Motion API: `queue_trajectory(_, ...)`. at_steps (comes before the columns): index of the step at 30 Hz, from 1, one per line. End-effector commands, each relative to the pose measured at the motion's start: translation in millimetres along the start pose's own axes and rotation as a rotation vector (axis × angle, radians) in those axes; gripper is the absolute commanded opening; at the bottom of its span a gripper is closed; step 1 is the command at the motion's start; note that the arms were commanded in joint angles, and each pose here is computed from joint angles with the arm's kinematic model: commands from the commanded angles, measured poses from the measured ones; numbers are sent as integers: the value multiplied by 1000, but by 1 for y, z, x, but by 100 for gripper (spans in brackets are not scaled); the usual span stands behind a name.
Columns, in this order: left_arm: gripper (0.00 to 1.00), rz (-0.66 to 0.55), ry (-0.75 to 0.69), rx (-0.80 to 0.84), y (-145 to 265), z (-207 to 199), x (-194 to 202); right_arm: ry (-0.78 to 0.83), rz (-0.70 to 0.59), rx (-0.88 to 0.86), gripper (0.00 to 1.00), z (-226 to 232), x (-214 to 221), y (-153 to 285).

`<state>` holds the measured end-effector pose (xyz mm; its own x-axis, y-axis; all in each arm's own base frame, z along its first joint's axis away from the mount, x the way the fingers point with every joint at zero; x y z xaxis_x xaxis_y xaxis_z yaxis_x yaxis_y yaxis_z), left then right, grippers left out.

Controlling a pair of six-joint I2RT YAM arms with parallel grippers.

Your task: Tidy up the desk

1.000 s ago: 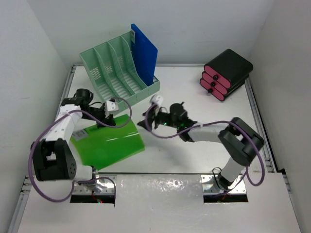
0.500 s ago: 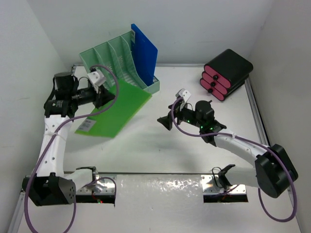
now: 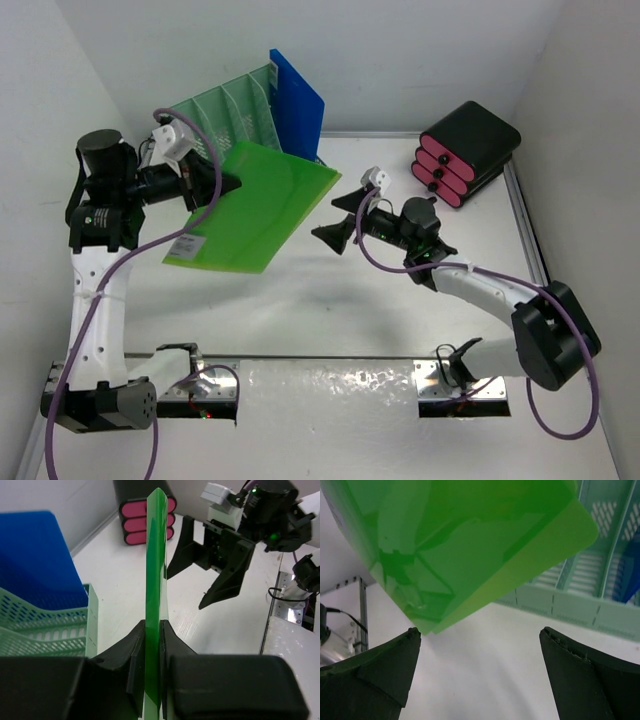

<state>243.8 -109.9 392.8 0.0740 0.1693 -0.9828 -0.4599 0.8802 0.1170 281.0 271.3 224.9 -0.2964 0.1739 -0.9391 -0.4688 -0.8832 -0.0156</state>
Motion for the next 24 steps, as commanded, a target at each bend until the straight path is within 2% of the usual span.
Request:
queue_trajectory(1,0,-82,-89,71,8,-18,-39,62,-177,-101,99,18,-52,-11)
queue_trajectory(8,0,-104,-101,110,12,-29,-47,36,-307,-227,97,33,-85,-25)
queue_trajectory(11,0,-107,-97,132,11,-30,-45,-1,-308,-306,88,42,-90,-35)
queue_trajectory(12,0,-107,-97,132,10,-29,-44,-2,-310,-339,79,47,-93,-37)
queue_trajectory(14,0,-105,-92,120,9,-26,-40,-20,-324,-407,71,58,-90,-41)
queue_trajectory(15,0,-103,-89,114,8,-24,-39,-18,-334,-436,57,64,-91,-41)
queue_trajectory(18,0,-105,-72,101,4,-18,-34,-45,-328,-494,28,77,-88,-45)
queue_trajectory(19,0,-103,-65,96,4,-16,-31,-49,-315,-496,10,79,-84,-47)
queue_trajectory(20,0,-103,-72,84,3,-14,-31,-47,-317,-495,0,81,-85,-46)
queue_trajectory(24,0,-66,-63,-4,1,2,-20,-21,-328,-462,0,85,-80,-35)
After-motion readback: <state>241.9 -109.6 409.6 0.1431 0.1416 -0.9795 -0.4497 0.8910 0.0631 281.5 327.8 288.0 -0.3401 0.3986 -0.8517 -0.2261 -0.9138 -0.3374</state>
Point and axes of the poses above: each gripper's point midway between its finger pads, its own y axis back along the fingers, its own z axis along the line the jaws close on, x = y × z, the point moved 3 cm from there along y, back along the fingers, and after that the axes turned 10 degrees about -y, right-handed, at the moved point
